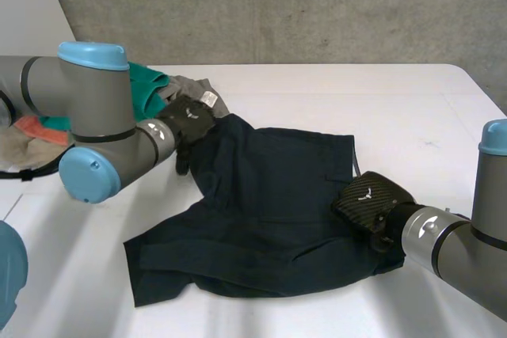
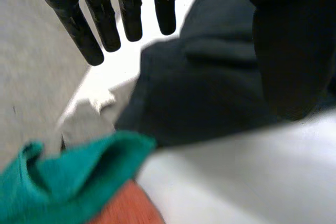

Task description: Fold the laundry.

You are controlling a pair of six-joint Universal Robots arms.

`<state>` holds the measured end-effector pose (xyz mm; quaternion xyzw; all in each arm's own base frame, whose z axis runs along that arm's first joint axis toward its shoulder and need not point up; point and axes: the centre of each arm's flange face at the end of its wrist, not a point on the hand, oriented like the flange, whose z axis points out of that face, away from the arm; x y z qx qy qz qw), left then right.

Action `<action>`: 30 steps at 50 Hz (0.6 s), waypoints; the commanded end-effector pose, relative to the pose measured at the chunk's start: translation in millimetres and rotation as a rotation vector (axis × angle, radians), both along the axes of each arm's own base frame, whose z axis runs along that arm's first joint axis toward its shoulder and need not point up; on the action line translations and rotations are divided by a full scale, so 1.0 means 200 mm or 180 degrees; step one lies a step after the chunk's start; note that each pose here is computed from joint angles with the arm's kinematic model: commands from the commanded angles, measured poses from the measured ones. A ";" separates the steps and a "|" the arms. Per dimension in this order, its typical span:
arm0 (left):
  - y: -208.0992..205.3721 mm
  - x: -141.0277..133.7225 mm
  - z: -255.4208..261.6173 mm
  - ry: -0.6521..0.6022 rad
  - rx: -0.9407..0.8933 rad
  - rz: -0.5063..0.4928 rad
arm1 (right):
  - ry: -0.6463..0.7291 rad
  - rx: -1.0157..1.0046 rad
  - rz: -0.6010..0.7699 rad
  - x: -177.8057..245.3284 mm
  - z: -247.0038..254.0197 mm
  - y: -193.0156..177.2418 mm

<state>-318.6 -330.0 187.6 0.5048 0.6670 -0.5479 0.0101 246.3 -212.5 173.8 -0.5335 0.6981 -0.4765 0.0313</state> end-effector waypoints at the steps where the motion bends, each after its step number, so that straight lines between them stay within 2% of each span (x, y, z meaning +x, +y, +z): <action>1: -0.08 -0.11 -0.07 0.0161 -0.0119 -0.0474 | -0.0006 -0.0010 -0.0034 -0.01 0.00 -0.01; 14: -0.12 -0.15 -0.21 -0.0278 -0.0196 -0.0900 | 0.0006 0.0005 -0.0045 -0.02 -0.02 -0.02; 26: -0.13 -0.16 -0.25 -0.0350 -0.0215 -0.0915 | -0.0002 -0.0018 -0.0069 -0.02 -0.02 -0.05; 30: -0.15 -0.14 -0.20 -0.0456 -0.0294 -0.0656 | 0.0000 -0.0013 -0.0074 -0.02 -0.03 -0.05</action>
